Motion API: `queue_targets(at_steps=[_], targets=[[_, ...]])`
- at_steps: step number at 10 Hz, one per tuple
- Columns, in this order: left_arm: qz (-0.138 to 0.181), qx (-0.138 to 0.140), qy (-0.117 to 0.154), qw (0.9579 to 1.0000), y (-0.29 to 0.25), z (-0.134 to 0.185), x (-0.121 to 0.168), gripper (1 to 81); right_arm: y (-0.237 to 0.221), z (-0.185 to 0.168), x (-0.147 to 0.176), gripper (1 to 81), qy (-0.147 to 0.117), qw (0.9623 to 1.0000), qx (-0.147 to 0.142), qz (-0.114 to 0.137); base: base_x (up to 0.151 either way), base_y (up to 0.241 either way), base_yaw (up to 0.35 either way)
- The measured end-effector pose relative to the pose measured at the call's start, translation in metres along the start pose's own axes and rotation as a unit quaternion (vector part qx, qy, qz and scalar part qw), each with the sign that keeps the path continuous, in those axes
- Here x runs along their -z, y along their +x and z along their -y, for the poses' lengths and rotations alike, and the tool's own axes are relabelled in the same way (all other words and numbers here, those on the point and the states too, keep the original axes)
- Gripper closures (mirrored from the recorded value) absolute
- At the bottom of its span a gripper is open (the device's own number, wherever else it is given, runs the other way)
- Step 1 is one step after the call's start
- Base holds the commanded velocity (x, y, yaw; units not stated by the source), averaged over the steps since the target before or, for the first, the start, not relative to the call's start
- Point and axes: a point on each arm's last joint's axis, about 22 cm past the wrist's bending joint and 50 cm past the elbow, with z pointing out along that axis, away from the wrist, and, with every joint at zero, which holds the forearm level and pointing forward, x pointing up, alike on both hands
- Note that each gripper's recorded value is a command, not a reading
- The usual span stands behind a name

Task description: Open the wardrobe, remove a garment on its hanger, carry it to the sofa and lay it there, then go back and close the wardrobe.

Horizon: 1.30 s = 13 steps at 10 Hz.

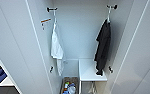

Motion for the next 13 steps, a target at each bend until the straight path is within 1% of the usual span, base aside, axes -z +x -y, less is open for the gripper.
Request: queue_targets(at_steps=[2,3,5,7,13], targets=[[0.004,0.001,0.0,1.0,-0.009,-0.001,0.001,1.0,-0.01,0.001,-0.001,1.0,0.001,1.0,0.003,0.003,0.075,0.0,0.0],[0.004,0.001,0.0,1.0,-0.009,0.0,0.001,1.0,-0.009,0.001,-0.001,1.0,0.0,1.0,0.004,0.004,0.084,0.0,0.0],[-0.004,-0.001,0.0,1.0,0.004,0.0,0.0,1.0,0.002,0.005,-0.001,1.0,0.003,1.0,0.007,-0.002,0.085,0.0,0.0],[0.001,0.0,0.0,1.0,-0.003,0.0,0.0,1.0,-0.004,0.004,-0.001,1.0,0.002,1.0,0.006,0.001,0.084,0.0,0.0],[0.0,0.0,0.0,1.0,-0.002,0.0,0.0,1.0,-0.004,0.004,-0.001,1.0,0.002,1.0,0.006,0.001,0.087,0.0,0.0]])
